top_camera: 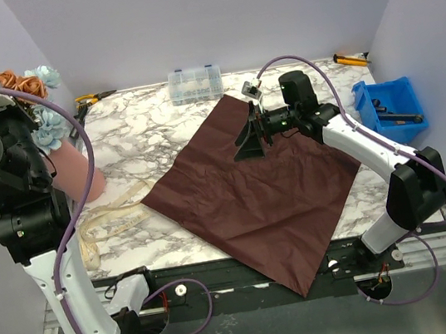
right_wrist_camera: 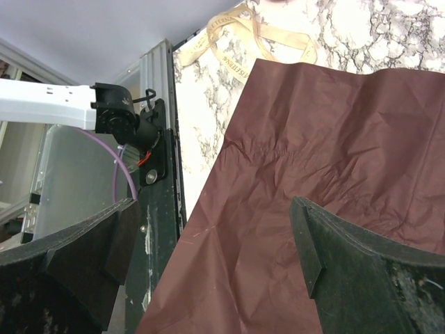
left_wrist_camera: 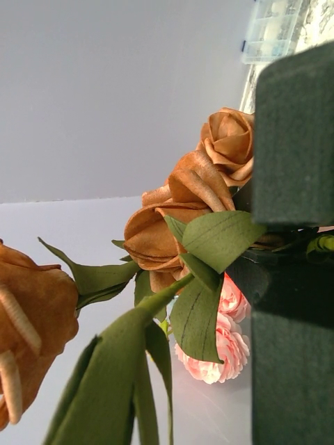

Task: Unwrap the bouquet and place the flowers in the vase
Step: Insert the fake flower into the vase.

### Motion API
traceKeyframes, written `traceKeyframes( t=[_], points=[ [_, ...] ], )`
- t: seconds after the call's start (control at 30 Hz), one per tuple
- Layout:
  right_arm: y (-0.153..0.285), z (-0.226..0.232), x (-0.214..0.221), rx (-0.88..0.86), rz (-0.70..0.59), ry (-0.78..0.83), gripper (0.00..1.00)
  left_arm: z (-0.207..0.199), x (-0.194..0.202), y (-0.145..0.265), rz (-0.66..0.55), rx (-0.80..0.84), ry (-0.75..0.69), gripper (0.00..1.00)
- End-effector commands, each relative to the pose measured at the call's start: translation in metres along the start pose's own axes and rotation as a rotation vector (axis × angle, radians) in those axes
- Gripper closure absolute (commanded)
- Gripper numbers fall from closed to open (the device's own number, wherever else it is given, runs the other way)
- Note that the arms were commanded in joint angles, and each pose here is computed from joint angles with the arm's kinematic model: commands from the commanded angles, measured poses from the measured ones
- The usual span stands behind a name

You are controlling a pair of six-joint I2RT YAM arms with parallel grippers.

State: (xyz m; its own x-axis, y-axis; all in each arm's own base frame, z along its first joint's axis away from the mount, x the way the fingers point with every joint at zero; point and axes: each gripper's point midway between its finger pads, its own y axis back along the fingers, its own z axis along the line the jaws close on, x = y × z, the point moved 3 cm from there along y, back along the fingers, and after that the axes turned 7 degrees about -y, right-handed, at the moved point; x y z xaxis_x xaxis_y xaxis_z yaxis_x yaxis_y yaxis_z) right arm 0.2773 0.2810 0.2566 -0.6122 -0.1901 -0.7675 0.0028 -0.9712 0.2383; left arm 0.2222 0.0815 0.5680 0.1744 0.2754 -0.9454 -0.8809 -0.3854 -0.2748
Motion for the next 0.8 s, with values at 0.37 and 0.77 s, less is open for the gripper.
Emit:
traceKeyframes(
  t=[0.37,0.77],
  points=[
    [0.005,0.000,0.002,0.010,-0.004,-0.003,0.00,0.005,0.024,-0.048,0.030,-0.128,-0.001,1.00],
    [0.009,0.003,0.005,0.013,-0.010,0.003,0.00,0.022,0.051,-0.073,0.089,-0.180,0.055,1.00]
  ],
)
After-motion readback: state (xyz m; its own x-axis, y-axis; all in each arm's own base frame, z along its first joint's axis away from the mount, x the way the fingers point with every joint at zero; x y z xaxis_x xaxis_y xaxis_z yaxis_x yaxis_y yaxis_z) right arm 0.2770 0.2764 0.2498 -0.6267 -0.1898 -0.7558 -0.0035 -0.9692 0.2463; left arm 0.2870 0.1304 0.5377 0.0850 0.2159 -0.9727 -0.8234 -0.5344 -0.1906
